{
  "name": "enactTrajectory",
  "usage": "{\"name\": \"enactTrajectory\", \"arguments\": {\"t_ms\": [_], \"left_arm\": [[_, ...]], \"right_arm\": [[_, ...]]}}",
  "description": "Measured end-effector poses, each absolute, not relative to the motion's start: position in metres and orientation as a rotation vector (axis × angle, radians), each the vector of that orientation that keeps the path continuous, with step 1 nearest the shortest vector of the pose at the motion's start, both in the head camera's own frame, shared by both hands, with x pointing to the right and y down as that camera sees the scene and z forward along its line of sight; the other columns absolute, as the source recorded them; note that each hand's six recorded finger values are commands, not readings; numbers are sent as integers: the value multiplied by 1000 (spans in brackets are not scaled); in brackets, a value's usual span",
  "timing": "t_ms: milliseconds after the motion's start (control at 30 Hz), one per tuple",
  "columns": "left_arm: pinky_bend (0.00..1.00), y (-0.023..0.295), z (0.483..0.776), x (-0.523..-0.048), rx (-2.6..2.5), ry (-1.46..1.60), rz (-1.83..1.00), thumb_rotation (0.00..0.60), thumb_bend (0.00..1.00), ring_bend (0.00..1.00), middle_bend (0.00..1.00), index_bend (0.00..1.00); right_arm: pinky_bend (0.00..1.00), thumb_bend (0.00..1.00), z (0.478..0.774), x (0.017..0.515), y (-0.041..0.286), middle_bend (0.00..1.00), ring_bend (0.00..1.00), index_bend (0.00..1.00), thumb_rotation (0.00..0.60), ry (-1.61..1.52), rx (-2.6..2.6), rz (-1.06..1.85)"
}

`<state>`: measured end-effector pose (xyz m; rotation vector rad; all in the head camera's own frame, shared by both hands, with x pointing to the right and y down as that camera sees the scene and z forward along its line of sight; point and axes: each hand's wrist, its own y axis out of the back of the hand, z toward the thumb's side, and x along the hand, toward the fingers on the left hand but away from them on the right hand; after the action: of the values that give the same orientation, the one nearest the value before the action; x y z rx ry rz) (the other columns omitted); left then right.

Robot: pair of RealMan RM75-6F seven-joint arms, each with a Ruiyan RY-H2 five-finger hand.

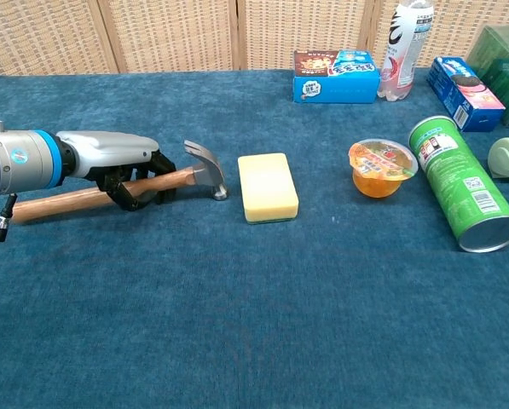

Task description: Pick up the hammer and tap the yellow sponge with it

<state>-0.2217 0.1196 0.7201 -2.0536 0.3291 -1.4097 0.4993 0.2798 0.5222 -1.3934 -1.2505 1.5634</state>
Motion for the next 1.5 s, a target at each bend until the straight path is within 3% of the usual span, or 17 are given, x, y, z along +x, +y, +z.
{"name": "enactTrajectory", "arguments": {"t_ms": [400,933,1500], "left_arm": [[694,103,693,-223,-2007,489,-1294,600,688,577,614,640],[715,82,634,-238,-2154,785,-1112,600,629,578,614,640],[716,82,642,-233,-2484,771,-1362,600,633,578,614,639]], "right_arm": [[410,253,521,499,279,429,465,407,600,-1259,-1387,1555],[413,253,526,493,278,434,468,407,600,-1251,-1401,1559],[413,252,536,492,287,435,468,407,600,-1248,-1428,1589]]}}
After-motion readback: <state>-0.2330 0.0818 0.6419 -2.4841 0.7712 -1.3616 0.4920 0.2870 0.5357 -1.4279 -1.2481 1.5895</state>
